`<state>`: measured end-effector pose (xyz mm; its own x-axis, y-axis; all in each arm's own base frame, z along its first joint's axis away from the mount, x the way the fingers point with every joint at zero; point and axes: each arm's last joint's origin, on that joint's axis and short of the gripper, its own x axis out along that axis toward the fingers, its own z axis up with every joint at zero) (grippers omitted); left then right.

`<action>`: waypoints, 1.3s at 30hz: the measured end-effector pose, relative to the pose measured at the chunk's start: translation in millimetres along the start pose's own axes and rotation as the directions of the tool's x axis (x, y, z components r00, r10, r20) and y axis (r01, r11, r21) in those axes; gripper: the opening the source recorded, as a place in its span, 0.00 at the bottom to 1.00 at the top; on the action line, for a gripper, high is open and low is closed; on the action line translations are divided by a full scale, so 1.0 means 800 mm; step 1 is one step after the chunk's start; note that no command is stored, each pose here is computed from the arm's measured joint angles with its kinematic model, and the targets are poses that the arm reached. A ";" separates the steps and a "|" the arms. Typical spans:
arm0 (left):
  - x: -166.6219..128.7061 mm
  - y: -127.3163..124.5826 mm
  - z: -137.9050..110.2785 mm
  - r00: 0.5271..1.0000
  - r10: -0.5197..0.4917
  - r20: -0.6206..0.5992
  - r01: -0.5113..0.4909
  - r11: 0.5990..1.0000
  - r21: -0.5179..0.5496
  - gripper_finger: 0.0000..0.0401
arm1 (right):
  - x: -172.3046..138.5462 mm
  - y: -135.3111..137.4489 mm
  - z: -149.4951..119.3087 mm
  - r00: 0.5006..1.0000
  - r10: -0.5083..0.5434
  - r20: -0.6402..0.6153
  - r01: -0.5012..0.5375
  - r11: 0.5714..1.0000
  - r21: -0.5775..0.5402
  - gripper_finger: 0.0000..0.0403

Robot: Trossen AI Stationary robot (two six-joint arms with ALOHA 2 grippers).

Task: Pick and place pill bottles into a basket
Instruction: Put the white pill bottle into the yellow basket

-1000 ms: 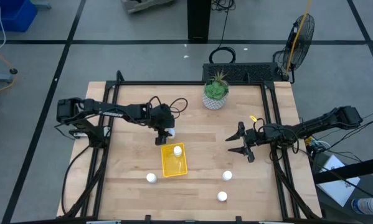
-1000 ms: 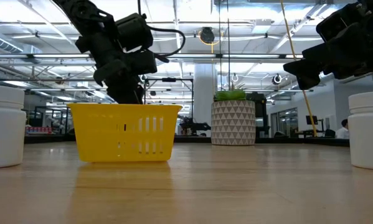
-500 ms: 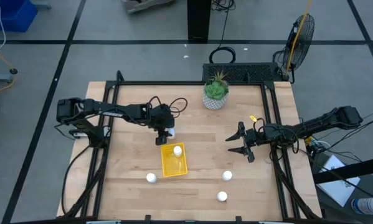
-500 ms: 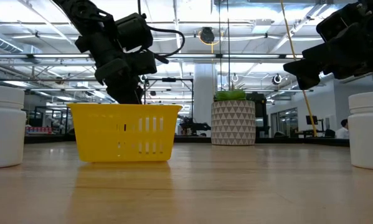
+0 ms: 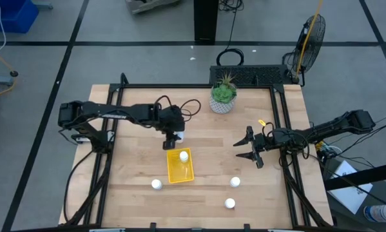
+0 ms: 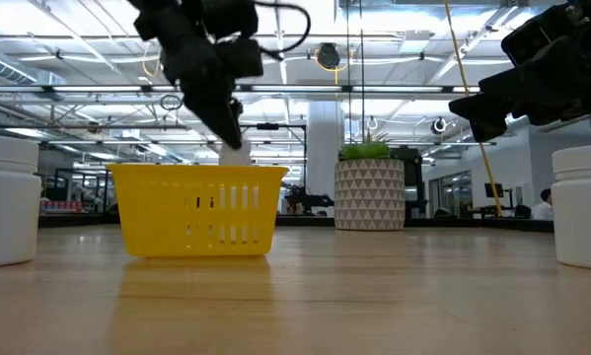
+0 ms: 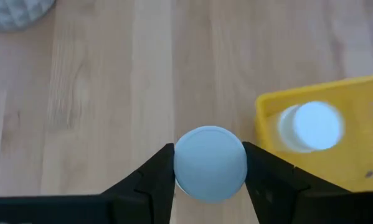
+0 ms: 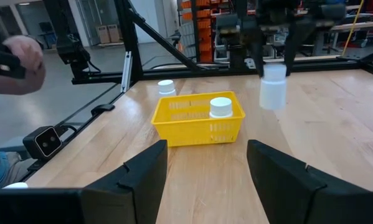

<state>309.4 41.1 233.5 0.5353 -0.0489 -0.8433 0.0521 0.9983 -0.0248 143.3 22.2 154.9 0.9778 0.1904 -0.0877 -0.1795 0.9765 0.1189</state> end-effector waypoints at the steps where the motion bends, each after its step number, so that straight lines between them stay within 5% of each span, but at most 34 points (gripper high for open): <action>1: -0.004 -0.003 0.005 1.000 -0.004 0.005 0.004 1.000 0.008 0.41 | 0.000 0.000 0.000 1.000 0.000 0.000 0.000 1.000 0.000 0.53; 8: -0.025 -0.036 0.030 1.000 -0.005 0.001 0.005 0.998 0.070 0.42 | 0.000 0.000 0.000 1.000 0.000 0.000 0.000 1.000 0.000 0.53; 22: -0.025 -0.093 0.024 0.998 -0.008 -0.065 0.013 0.997 0.081 0.42 | 0.000 0.000 0.000 1.000 0.000 0.000 0.000 1.000 -0.008 0.53; 39: -0.026 -0.115 0.017 0.994 0.011 -0.105 -0.001 0.996 0.088 0.44 | 0.000 0.000 0.001 1.000 0.001 0.008 -0.001 1.000 -0.006 0.53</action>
<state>304.7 -50.3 260.8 0.4441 -0.0347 -0.8953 0.1256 0.9918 0.0238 143.4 22.2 155.7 0.9785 0.1903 -0.0795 -0.1808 0.9771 0.1125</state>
